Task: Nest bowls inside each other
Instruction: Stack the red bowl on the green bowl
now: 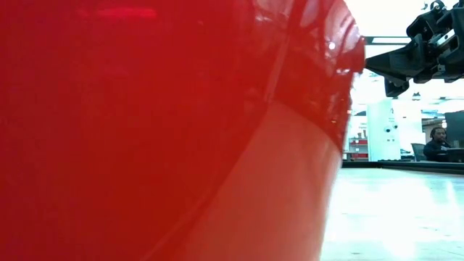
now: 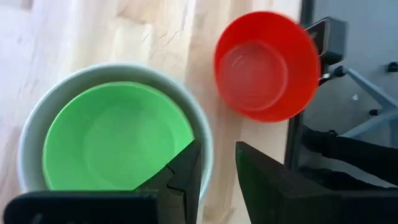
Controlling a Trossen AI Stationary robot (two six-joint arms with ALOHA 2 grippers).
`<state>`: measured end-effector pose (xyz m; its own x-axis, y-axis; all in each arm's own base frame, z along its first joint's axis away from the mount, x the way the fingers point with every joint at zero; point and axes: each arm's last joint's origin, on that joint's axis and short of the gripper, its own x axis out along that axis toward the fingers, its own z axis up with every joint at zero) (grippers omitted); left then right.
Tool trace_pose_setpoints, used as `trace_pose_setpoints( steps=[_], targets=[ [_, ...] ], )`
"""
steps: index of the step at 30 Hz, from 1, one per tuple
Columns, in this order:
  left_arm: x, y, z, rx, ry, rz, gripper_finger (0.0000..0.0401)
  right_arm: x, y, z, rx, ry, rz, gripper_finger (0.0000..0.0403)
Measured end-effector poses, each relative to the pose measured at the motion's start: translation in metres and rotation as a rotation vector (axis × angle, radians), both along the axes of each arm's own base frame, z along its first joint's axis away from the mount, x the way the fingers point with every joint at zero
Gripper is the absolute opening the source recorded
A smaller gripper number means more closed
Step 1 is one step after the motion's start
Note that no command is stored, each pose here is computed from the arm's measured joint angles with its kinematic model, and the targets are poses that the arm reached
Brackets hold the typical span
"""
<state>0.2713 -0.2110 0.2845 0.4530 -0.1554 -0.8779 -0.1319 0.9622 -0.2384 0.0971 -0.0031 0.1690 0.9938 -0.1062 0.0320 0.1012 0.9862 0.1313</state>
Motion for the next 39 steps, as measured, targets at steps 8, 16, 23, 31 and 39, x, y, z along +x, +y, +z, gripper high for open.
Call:
trace_pose_setpoints(
  steps=[8,16,23,31,39],
  targets=[
    [0.004,-0.005,0.003,-0.033,-0.054,-0.045,0.0102,0.000,0.000,0.000,0.001,0.000,-0.001,0.0034],
    [0.003,-0.006,0.003,-0.065,-0.034,-0.053,0.0102,0.000,0.000,0.000,0.000,0.000,0.000,0.0034],
    [0.001,-0.014,0.005,-0.094,-0.060,-0.084,0.0102,0.000,0.000,0.000,0.001,0.000,0.000,0.0034],
    [-0.001,-0.013,-0.009,-0.175,0.014,0.070,0.0102,0.000,0.000,0.000,0.000,0.000,-0.001,0.0034],
    [-0.003,-0.012,-0.020,-0.284,0.100,0.285,0.0101,0.000,0.000,0.000,0.000,0.000,0.000,0.0034]
  ],
)
